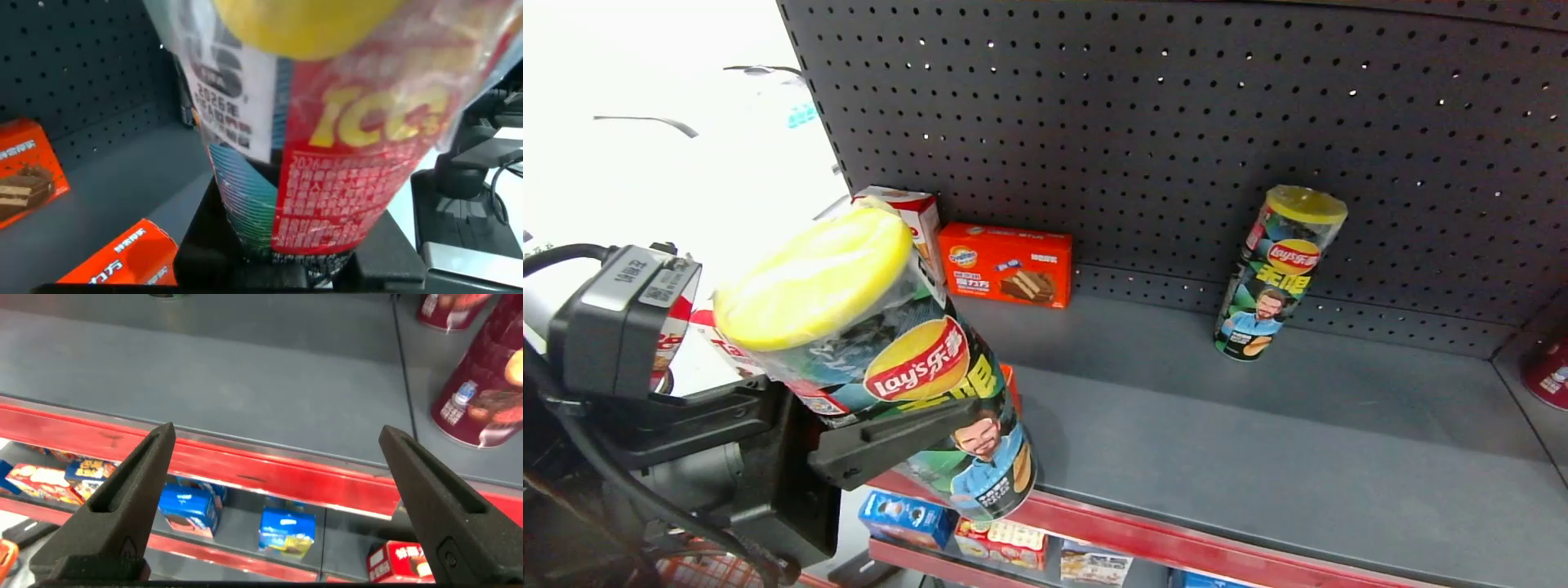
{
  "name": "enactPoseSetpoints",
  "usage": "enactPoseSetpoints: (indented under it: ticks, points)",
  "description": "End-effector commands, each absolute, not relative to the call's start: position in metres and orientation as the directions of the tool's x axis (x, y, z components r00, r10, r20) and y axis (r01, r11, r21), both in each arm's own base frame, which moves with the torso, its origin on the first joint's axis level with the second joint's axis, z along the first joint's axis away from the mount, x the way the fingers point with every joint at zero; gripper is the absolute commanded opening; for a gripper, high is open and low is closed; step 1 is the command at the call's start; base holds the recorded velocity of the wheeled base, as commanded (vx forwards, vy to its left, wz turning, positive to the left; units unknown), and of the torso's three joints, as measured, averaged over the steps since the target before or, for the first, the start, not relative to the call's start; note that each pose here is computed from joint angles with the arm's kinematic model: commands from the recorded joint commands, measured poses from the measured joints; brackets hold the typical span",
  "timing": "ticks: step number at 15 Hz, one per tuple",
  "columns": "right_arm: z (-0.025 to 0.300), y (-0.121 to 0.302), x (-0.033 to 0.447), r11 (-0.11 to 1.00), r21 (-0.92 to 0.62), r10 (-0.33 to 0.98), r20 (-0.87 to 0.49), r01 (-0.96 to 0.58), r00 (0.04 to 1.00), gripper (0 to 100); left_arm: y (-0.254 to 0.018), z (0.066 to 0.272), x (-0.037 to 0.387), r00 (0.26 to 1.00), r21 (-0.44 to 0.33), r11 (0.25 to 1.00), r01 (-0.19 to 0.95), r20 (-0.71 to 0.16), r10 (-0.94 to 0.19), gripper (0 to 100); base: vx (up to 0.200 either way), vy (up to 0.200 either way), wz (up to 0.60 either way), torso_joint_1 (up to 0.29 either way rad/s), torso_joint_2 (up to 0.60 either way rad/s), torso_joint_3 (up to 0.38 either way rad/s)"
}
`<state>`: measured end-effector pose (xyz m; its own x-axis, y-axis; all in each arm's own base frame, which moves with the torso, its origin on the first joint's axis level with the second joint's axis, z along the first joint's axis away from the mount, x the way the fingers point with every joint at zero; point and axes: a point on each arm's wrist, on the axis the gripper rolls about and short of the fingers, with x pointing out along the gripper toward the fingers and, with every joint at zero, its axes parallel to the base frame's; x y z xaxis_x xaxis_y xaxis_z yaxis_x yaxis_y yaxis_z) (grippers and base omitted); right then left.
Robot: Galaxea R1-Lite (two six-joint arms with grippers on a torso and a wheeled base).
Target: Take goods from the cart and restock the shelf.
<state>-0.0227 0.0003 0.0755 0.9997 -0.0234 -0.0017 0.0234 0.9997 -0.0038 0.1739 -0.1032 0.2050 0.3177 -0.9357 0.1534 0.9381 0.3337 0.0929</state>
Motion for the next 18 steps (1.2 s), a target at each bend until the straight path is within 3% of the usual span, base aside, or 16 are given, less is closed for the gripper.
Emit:
enactPoseSetpoints:
  ticks: [1, 10, 18]
  points:
    - [0.0754, 0.0002, -0.0226, 1.000, -0.005, -0.023, -0.005, 0.023, 1.000, 100, -0.1034, 0.2053, 0.1746, 0.319, 0.094, 0.335, 0.937, 0.155, -0.935, 0, 0.000, 0.000, 0.00, 0.000, 0.00, 0.000]
    - [0.0754, 0.0002, -0.0226, 1.000, -0.005, -0.023, -0.005, 0.023, 1.000, 100, -0.1033, 0.2046, 0.1744, 0.322, 0.091, 0.338, 0.937, 0.153, -0.934, 0, 0.000, 0.000, -0.53, 0.003, 0.00, -0.001]
    - [0.0754, 0.0002, -0.0226, 1.000, -0.005, -0.023, -0.005, 0.023, 1.000, 100, -0.1011, 0.2022, 0.1736, 0.330, 0.083, 0.345, 0.935, 0.147, -0.932, 0, 0.000, 0.000, 0.00, 0.000, 0.00, 0.000]
